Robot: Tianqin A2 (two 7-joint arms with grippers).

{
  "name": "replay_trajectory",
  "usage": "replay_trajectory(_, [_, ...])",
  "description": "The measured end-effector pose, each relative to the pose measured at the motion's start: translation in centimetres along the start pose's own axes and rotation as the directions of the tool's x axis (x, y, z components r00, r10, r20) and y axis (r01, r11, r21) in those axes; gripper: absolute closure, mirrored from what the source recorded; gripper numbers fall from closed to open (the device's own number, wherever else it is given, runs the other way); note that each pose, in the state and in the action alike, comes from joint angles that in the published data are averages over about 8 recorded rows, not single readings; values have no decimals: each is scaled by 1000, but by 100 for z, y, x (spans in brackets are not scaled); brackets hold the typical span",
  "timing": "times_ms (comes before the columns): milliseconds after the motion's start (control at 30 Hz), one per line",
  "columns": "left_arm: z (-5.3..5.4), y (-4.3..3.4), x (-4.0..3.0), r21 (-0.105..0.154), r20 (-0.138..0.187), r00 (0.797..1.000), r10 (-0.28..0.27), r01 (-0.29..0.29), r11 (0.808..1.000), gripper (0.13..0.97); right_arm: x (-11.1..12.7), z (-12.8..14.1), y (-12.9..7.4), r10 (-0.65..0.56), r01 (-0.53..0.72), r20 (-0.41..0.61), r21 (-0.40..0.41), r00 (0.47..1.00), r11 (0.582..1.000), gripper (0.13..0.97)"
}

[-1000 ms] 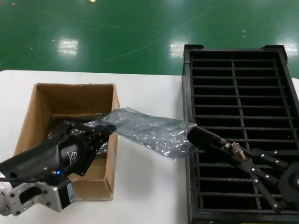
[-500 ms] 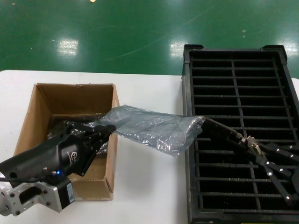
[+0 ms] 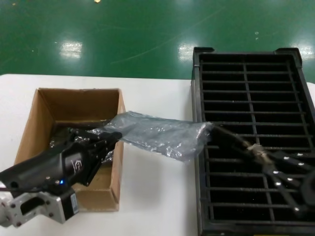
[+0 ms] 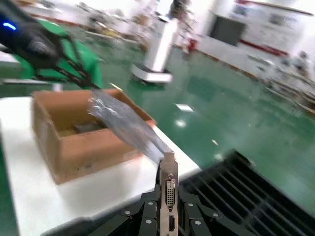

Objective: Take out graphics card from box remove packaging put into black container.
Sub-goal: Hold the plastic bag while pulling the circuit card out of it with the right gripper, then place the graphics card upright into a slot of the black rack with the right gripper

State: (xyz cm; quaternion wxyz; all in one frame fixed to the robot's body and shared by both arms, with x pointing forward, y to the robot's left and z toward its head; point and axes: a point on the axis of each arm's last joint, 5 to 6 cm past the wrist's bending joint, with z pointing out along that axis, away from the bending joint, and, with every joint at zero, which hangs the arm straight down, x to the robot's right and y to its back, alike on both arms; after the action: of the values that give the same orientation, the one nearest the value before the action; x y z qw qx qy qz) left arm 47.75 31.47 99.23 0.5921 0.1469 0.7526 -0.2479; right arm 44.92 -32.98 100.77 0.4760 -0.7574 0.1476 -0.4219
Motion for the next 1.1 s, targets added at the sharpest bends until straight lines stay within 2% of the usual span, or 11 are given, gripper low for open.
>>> replay_trajectory(167, [0, 0, 0, 0, 0, 1000, 0, 0, 1000, 957, 26, 56, -62, -22, 23, 50, -16, 999, 1000, 907])
replay_trajectory(433, [0, 0, 0, 0, 0, 1000, 0, 0, 1000, 957, 217, 26, -226, -72, 85, 128, -99, 989, 991, 907])
replay_trajectory(833, [0, 0, 0, 0, 0, 1000, 0, 0, 1000, 957, 344, -17, -442, -100, 187, 352, -225, 931, 956, 907])
replay_trajectory(1100, [0, 0, 0, 0, 0, 1000, 0, 0, 1000, 957, 369, 27, -519, -101, 219, 395, -267, 913, 938, 907])
